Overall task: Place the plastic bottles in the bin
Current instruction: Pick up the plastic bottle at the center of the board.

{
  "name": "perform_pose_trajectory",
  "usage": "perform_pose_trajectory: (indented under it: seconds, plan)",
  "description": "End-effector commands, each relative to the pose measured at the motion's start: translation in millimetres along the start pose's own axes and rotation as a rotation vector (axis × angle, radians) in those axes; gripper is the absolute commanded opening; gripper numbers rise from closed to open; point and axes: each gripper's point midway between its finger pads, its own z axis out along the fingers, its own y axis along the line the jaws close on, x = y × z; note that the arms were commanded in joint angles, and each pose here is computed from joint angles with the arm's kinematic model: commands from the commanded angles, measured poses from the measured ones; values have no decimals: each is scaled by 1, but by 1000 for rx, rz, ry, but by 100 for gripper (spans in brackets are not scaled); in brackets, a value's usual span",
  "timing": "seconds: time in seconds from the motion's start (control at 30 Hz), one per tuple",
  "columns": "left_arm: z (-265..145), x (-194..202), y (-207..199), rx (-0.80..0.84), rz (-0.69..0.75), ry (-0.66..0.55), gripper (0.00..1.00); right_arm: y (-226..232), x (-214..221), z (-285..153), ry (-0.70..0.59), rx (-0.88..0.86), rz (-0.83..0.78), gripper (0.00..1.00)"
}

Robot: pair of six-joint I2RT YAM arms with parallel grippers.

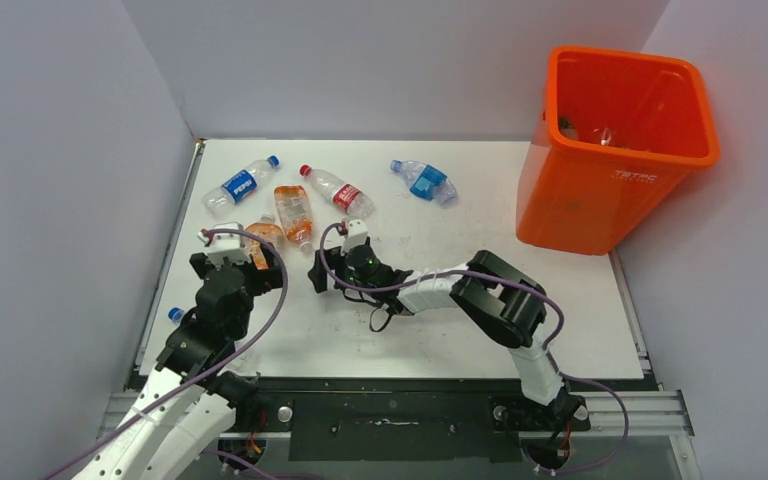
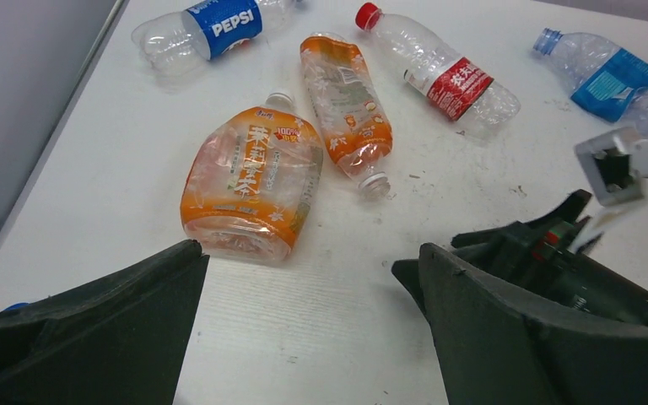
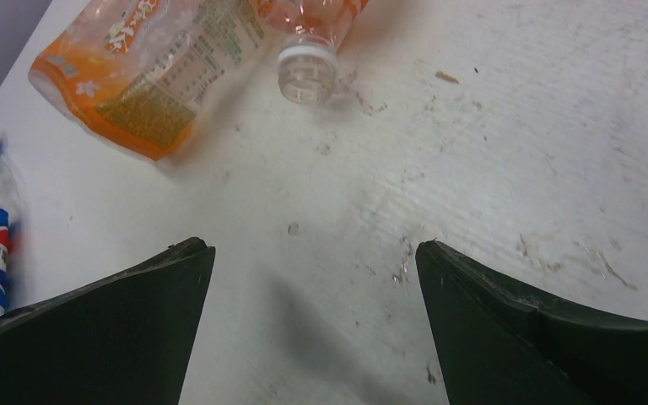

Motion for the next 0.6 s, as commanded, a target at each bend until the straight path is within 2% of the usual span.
perform_pose_trajectory:
  seconds: [0.0,0.47,0.57]
  plan:
    - [-7,-14,-8,63,-36,-68,96,17,-38,32,-105,-69,61,94]
    - [-12,-13,-18,107,-5,-78,96,1,-22,102,-38,-8,110,98]
    - [-12,-13,-19,111,-1,-78,96,-5,-16,110,-27,18,108,92]
